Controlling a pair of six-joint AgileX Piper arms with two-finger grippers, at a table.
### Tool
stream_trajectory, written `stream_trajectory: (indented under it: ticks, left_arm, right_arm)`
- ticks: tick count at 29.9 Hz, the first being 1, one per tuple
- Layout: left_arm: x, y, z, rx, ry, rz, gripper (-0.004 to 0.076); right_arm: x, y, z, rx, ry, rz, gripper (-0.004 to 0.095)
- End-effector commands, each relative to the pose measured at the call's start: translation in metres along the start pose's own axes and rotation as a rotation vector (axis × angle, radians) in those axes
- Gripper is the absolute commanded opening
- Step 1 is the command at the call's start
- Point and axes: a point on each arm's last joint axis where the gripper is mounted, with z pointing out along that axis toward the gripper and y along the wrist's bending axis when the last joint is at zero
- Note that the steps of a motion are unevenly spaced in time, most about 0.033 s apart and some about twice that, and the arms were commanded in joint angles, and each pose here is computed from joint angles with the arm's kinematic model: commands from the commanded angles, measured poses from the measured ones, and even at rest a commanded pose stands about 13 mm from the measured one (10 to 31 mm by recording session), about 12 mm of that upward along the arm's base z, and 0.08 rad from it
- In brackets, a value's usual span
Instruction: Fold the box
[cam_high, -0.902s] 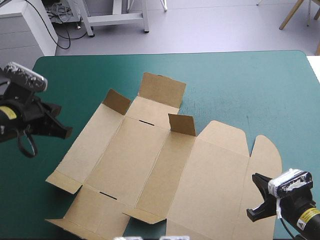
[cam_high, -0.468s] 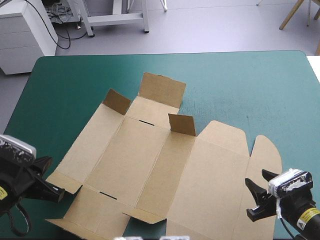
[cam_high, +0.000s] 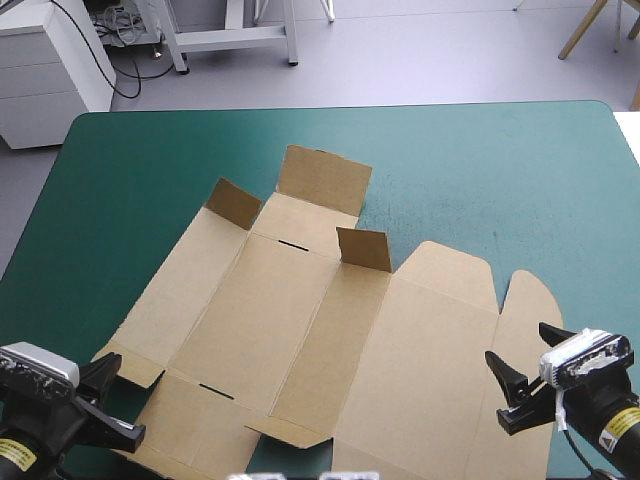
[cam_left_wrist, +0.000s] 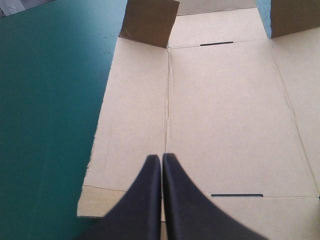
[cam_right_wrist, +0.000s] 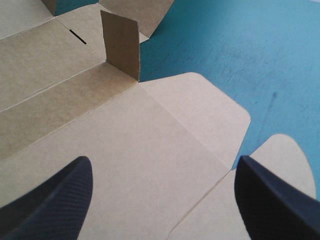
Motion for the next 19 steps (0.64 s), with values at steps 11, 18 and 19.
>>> stream_trajectory:
  ticks: [11, 18, 19]
  left_arm:
    - [0.008, -0.005, -0.008, 0.013, -0.139, -0.035, -0.0010]
    - [0.007, -0.005, -0.009, 0.010, -0.156, -0.034, -0.0010]
    - [0.007, -0.005, -0.009, 0.010, -0.156, -0.034, -0.0010]
  right_arm:
    - [-0.118, 0.000, 0.059, -0.045, 0.129, -0.243, 0.0731]
    - [-0.163, 0.007, 0.122, -0.140, 0.295, -0.343, 0.0730]
    - [-0.169, 0.008, 0.133, -0.155, 0.309, -0.356, 0.0731]
